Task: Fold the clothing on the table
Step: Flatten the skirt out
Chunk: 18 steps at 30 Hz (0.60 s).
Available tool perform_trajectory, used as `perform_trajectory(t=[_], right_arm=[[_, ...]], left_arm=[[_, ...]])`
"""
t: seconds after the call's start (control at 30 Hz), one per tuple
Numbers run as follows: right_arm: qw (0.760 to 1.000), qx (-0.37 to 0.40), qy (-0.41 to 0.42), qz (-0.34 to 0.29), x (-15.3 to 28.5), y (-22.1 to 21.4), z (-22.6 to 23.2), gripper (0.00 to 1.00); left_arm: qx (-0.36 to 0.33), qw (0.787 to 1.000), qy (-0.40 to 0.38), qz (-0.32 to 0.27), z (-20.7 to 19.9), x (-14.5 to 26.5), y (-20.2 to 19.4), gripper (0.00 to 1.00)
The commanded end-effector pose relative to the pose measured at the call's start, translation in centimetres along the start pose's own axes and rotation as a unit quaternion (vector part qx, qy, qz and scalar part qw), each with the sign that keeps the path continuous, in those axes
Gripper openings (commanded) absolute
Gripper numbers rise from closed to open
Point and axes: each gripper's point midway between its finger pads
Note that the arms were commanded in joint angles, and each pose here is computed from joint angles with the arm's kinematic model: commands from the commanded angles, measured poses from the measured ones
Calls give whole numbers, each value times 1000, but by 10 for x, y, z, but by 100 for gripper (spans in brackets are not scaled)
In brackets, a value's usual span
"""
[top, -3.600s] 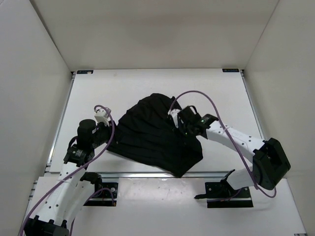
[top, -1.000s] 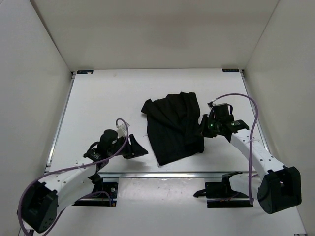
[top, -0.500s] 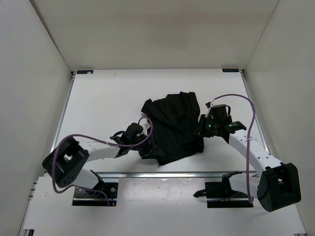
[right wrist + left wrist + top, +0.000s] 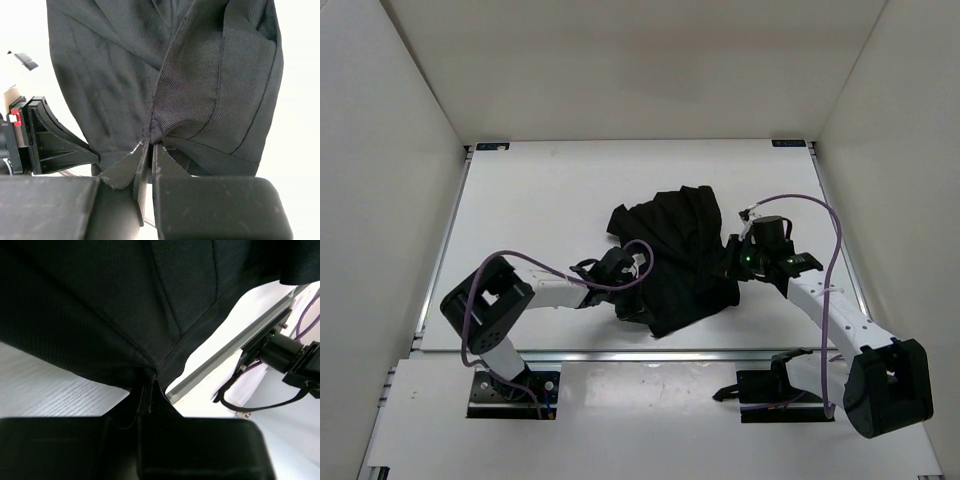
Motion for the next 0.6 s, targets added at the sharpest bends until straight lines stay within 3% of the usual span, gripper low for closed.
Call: perform_trajectory(t=[0.0, 0.13, 0.23, 0.4, 0.47, 0.57], right_arm=[[999, 18, 24, -39, 8, 17, 6, 0], [991, 47, 98, -72, 27, 37, 27, 0], [977, 75, 148, -131, 57, 76, 43, 0], [945, 153, 140, -254, 141, 170, 76, 0], [927, 171, 146, -301, 193, 203, 100, 0], [919, 179, 155, -316, 217, 217, 117, 0]], left_arm=[[-20, 1000, -8, -12, -8, 9, 4, 0], [-29, 997, -36, -69, -24, 43, 36, 0], [-46, 986, -69, -144, -54, 102, 79, 0], [-94, 938, -141, -302, -128, 245, 133, 0], [-121, 907, -188, -358, -166, 313, 125, 0], [-132, 889, -209, -385, -176, 352, 119, 0]])
Point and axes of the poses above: each gripper's point midway between its finger pads, its own x axis back along the fingers, its own z axis along the line the jaws close on, y = z × x, and after that the axes turned 11 degrees about x, right-handed
